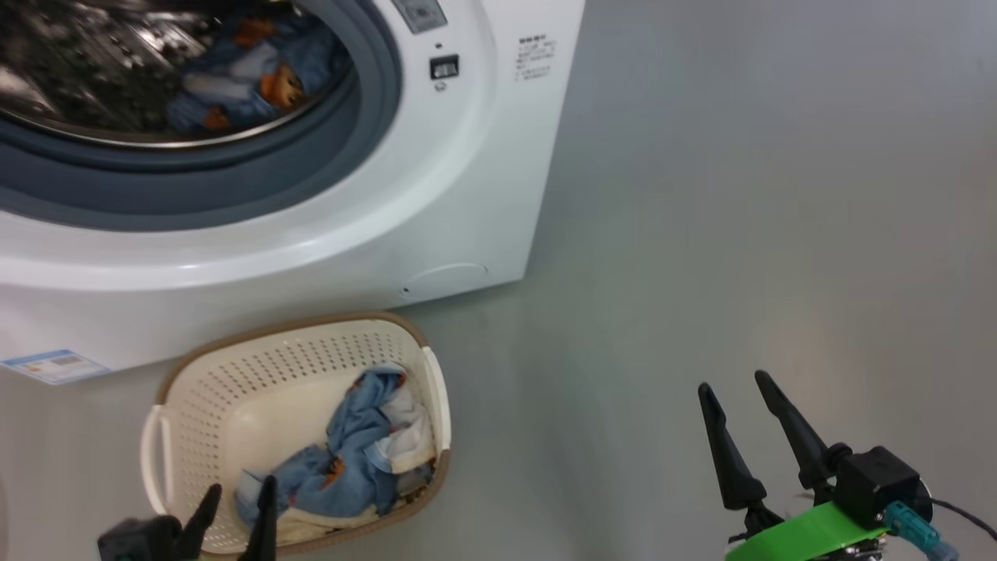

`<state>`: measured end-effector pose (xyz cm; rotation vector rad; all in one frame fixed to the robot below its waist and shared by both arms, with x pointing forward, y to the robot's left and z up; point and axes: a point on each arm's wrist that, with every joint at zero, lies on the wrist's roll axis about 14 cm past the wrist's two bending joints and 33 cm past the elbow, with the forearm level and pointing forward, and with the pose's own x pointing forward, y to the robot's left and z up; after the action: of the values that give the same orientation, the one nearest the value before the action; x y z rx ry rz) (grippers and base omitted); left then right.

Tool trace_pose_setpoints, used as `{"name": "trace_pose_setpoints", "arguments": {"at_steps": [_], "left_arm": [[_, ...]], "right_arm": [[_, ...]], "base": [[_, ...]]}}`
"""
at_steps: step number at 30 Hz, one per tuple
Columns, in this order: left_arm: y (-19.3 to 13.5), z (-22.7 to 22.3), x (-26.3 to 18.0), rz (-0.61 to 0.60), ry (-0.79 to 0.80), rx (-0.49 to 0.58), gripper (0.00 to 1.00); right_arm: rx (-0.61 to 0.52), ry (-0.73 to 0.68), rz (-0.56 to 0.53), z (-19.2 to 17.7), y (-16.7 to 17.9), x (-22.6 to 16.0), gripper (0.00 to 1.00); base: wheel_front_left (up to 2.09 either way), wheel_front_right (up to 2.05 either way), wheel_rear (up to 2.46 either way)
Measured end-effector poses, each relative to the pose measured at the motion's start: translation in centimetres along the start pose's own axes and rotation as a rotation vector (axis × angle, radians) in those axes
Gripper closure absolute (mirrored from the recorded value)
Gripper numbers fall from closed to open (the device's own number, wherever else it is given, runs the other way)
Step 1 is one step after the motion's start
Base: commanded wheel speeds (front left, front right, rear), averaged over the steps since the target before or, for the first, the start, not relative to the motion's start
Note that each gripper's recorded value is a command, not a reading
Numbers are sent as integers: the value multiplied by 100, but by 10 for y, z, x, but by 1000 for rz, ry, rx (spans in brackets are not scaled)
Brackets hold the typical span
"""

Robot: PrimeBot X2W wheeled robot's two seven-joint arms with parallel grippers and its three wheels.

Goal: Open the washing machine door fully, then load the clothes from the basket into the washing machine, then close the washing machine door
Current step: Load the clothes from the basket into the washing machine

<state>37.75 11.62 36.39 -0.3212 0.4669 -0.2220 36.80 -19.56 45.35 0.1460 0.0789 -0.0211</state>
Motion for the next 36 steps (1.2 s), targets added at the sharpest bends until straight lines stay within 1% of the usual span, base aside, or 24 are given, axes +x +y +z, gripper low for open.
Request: {"name": "trace_pose_setpoints", "arguments": {"at_steps": [4, 10, 11, 15, 24, 30, 36], "left_arm": [[1, -20, 22, -29, 108, -10, 0], [-4, -71, 44, -84, 340, -14, 0], [-4, -71, 44, -84, 340, -14, 0], [10, -92, 60, -70, 434, 23, 0], [17, -134, 89, -65, 615, 83, 0], [22, -152, 108, -47, 698, 120, 0], [29, -170, 122, -35, 774, 139, 0]], "right_arm": [[10, 19, -24, -6, -7, 5, 0], [24, 52, -62, -17, -18, 7, 0], [24, 52, -62, -17, -18, 7, 0], [24, 65, -84, -22, -25, 12, 0], [21, 115, -123, -36, -36, 10, 0], [26, 137, -123, -44, -36, 14, 0], [32, 175, -149, -55, -41, 10, 0]], "base": [[0, 0, 0], [0, 0, 0], [0, 0, 0], [0, 0, 0], [0, 0, 0], [0, 0, 0], [0, 0, 0]]}}
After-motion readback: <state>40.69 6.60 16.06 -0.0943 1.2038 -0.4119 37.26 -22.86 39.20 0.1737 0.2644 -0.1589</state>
